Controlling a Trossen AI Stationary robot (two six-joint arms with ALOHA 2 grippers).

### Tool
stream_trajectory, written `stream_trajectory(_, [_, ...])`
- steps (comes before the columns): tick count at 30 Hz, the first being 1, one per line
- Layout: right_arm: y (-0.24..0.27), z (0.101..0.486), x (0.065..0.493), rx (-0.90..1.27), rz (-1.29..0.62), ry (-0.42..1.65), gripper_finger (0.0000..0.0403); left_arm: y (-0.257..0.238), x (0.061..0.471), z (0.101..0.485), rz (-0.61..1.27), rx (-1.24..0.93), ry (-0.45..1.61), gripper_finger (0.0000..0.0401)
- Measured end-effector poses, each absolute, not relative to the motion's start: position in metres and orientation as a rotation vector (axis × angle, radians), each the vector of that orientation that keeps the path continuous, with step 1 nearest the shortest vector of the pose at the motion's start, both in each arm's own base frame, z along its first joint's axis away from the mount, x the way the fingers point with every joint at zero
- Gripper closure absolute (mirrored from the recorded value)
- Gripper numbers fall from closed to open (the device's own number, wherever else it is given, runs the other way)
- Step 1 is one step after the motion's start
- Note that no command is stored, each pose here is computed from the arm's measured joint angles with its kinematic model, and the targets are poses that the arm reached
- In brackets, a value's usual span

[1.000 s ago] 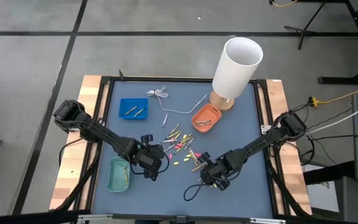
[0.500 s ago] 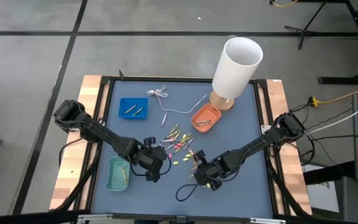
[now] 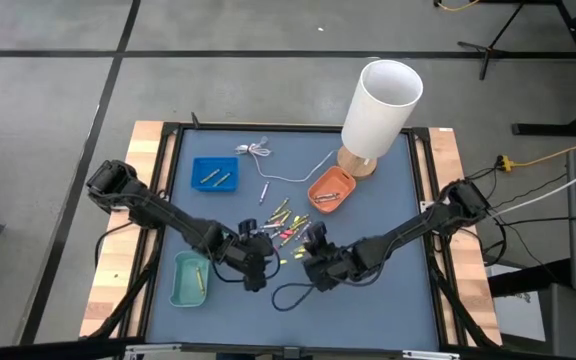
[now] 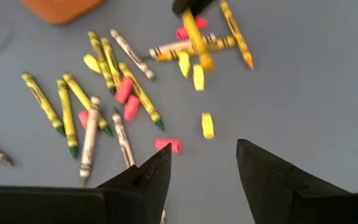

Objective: Sort crayons
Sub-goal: Put the yellow crayon into the green bin

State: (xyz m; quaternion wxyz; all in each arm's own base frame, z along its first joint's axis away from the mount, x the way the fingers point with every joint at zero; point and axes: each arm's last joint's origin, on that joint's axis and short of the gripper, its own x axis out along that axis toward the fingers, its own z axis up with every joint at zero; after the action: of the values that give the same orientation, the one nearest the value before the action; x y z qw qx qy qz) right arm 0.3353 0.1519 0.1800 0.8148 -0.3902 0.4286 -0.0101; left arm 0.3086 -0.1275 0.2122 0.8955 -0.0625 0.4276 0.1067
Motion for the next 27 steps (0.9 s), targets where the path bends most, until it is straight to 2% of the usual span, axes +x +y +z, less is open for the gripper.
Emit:
stream_trajectory(9, [0.143,0.190,0.354,-0.793,-0.054,0.782,0.0384,-0.116,0.320,0.217,0.249,-0.184,0.808,0.0236])
stream_trajectory(27, [0.144,0.197,0.361,-0.741,-0.078,0.692,0.0384,-0.105,0.326,0.219,0.270,-0.225,0.777,0.0236])
